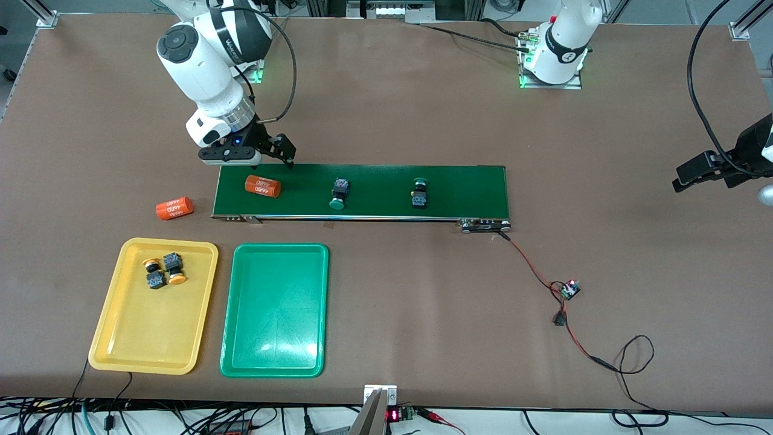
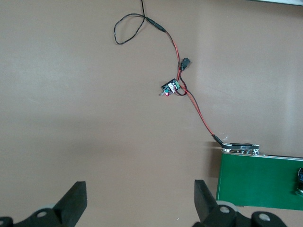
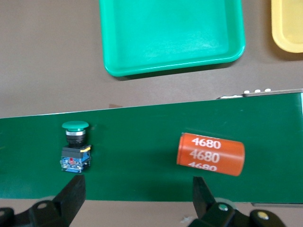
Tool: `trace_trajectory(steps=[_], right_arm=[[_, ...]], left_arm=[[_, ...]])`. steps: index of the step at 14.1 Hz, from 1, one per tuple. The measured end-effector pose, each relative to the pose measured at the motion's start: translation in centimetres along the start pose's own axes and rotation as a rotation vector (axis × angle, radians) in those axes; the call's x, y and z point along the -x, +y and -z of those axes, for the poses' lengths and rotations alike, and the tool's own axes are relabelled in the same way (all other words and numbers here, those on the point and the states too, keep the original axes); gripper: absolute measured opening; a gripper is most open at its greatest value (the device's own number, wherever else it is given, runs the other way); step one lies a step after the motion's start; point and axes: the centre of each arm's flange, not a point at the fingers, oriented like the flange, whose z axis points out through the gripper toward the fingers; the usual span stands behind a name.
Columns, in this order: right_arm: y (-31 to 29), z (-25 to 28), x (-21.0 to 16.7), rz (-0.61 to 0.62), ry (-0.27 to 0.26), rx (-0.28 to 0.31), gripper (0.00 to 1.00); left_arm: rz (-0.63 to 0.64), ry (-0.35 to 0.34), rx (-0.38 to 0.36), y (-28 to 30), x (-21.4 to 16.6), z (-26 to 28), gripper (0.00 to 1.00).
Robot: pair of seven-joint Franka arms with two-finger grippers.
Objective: Sort buttons by color to trays
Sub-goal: 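Move the right gripper down to a green button on the belt, then grasp the green button with the right gripper and lift it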
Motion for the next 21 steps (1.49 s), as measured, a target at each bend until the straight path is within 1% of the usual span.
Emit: trace_trajectory(steps=[8,11,14,16,17,19,21], right_arm=[[-1.1,-3.2,0.6,-0.021,-0.006,-0.039,1.0],[-1.0,-4.4,0.7,-0.005,-0.02,-0.03,1.0],[-0.8,-5.1,1.1,0.015,-0.05,-0.006,1.0],[-0.6,-5.4,1.4,0.033,-0.067,0.028,1.0],[-0.6,-5.5,1.5,0.036,-0.062,0.054,1.0],[-0.8,-5.6,1.8,0.034,-0.038,0.121,1.0],[-0.9,-5.5,1.9,0.025,-0.023,0.142,1.0]], left_arm=[[-0.011,-0.001,0.003,0.8,0.2,0.1,1.0],[0.008,-0.003,0.002,-0.2,0.1,0.0,1.0],[0.032,-0.004,0.001,-1.6,0.0,0.0,1.0],[0.032,-0.004,0.001,-1.6,0.0,-0.1,1.0],[0.032,-0.005,0.001,-1.6,0.0,-0.1,1.0],[0.032,-0.007,0.001,-1.6,0.0,-0.2,1.0],[0.032,-0.009,0.001,-1.6,0.0,-0.3,1.0]])
